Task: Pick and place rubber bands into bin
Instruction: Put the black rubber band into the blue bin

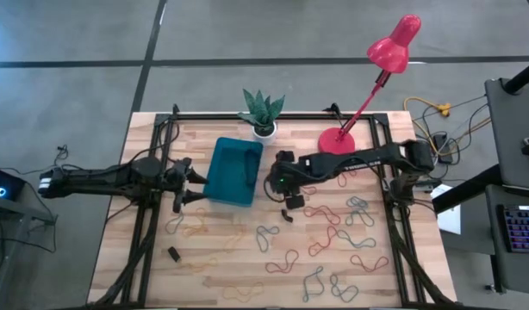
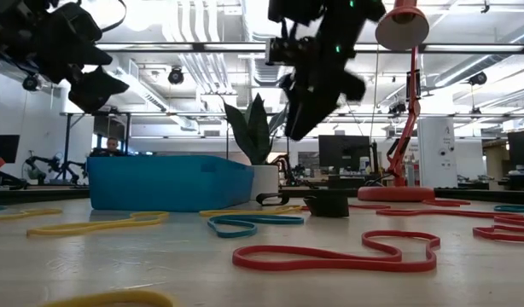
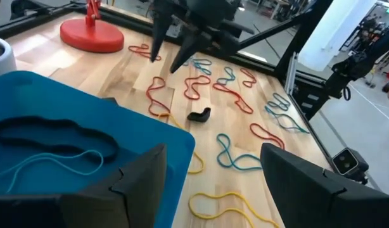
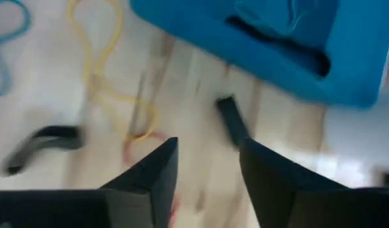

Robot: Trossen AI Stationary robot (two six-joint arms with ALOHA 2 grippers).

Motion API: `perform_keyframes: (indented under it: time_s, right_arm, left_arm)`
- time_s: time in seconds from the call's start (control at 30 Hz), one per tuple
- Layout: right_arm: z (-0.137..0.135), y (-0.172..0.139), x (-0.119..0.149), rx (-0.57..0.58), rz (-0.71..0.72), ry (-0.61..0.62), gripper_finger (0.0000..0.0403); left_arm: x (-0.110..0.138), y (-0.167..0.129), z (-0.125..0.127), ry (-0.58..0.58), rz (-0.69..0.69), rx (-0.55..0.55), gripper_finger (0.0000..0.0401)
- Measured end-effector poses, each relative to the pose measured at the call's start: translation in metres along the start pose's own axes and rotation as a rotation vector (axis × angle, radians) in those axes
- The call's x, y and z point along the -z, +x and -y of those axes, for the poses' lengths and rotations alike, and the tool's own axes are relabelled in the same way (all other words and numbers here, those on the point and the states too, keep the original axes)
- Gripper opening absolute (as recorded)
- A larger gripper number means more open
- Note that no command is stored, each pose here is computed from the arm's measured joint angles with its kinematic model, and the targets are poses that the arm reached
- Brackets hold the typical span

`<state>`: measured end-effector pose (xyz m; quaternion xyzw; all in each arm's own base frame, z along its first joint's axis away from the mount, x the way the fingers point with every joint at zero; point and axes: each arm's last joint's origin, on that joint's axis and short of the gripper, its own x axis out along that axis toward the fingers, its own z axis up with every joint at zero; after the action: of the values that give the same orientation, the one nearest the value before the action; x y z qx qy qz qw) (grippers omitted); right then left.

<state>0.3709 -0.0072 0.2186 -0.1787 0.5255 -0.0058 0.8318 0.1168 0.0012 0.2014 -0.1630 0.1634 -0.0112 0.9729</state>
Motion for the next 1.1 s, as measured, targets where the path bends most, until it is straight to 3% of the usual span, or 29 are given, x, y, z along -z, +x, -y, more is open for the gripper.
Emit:
perform_keyframes:
  time_s: [0.13,0.37,0.57,0.77,1.1]
  right_arm:
    - [0.009,0.019,0.009,0.035,0.035,-0.062,0.0197]
    - [0.024,0.064,0.031,0.009,-0.072,-0.035,0.0232]
    - [0.039,0.078,0.026,0.013,-0.072,-0.029,0.0229]
    - [0.043,0.093,0.026,-0.094,-0.047,-0.103,0.0226]
    - [0.048,0.1,0.028,-0.097,-0.057,-0.064,0.0219]
  left_arm:
    - [0.001,0.002,0.0,-0.003,-0.012,-0.005,0.024]
    - [0.002,0.005,-0.002,-0.056,-0.027,-0.036,0.024]
    - [0.002,0.009,-0.003,-0.084,-0.035,-0.061,0.024]
    - [0.002,0.012,-0.003,-0.085,-0.034,-0.065,0.024]
    - [0.001,0.018,-0.004,-0.086,-0.045,-0.076,0.024]
